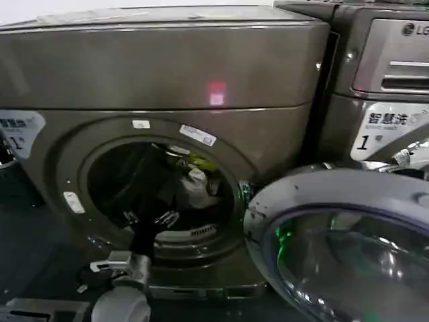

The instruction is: Grasp the clothes from the dryer.

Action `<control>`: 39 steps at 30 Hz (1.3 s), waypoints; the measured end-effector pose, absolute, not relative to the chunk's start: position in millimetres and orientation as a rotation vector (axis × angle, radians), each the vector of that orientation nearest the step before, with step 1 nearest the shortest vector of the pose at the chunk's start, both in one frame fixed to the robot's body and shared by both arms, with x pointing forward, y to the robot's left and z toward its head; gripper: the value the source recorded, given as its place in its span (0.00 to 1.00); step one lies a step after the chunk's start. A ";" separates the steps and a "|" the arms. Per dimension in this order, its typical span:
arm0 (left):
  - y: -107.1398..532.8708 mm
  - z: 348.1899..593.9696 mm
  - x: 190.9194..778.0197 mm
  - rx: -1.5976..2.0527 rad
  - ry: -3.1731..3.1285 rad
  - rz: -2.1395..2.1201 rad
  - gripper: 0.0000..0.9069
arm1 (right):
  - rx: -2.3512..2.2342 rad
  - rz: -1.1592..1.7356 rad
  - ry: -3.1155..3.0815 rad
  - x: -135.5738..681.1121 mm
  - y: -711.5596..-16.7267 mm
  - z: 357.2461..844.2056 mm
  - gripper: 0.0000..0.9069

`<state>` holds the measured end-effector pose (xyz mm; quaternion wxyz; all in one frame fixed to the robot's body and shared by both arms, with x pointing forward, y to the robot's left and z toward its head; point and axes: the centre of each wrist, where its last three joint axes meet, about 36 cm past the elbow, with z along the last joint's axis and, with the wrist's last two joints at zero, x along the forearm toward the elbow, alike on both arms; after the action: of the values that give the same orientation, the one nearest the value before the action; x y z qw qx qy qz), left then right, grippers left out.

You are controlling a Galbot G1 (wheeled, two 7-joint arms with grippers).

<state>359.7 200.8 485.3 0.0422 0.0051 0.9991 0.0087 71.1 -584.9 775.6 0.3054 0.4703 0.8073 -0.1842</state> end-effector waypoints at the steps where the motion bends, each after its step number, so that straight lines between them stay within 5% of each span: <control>1: 200.8 485.5 360.0 0.016 3.056 0.027 1.00 | 1.244 -0.488 2.136 71.1 -585.0 775.6 1.00; 22: 186.7 478.5 390.5 0.057 3.044 0.015 1.00 | 1.320 -0.510 2.129 65.8 -583.7 781.7 1.00; 39: 160.0 461.0 567.4 0.028 3.095 0.109 1.00 | 1.415 -0.571 2.058 60.5 -586.5 788.6 1.00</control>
<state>567.4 160.0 461.0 0.0221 0.0091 0.9991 0.0351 60.5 -586.5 788.6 0.2859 0.5294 0.7697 -0.2136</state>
